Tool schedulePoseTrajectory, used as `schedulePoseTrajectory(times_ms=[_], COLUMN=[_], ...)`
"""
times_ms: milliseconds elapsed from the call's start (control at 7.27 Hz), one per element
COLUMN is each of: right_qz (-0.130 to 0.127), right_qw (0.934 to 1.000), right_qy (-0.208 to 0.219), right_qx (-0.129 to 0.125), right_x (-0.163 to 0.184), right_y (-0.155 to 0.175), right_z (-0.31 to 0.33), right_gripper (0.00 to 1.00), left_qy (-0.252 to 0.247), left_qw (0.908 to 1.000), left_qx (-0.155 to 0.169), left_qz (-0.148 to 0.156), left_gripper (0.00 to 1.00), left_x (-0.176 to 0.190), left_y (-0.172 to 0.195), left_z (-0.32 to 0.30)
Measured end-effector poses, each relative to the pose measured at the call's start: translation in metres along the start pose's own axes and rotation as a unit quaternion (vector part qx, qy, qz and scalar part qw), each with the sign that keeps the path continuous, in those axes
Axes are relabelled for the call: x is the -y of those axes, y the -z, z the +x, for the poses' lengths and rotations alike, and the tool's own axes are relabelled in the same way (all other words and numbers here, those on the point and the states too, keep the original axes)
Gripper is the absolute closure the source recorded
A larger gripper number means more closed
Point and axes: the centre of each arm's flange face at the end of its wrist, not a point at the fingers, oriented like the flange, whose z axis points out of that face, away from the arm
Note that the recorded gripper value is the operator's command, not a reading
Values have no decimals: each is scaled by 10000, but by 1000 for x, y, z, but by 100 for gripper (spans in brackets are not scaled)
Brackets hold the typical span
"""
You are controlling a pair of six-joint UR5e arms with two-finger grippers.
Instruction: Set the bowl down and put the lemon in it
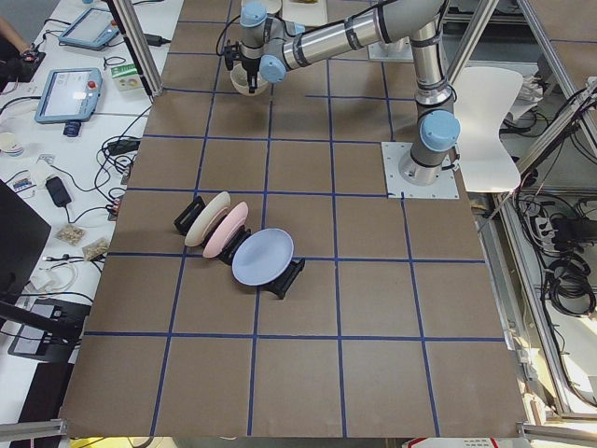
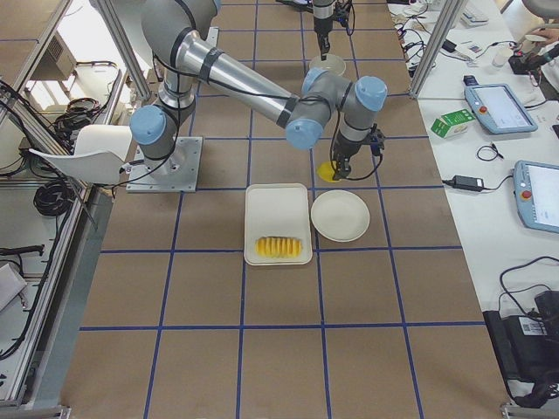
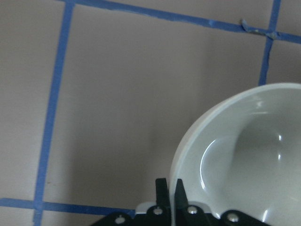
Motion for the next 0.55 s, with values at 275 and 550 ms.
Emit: schedulePoseTrajectory(times_ms=[275, 550], right_qz=[121, 167], right_qw=[9999, 9997], right_qy=[30, -162], right_qx=[45, 33], right_x=[3, 3], right_y=[18, 23], right_z=[-70, -156], right_gripper=[100, 100], left_qy=[-227, -377], left_qw=[9996, 9987], left_qx=[-3, -83], left_qz=[-160, -332], left_gripper=[56, 0], left_x=[-15, -22], left_y=[-24, -36], left_z=[2, 1])
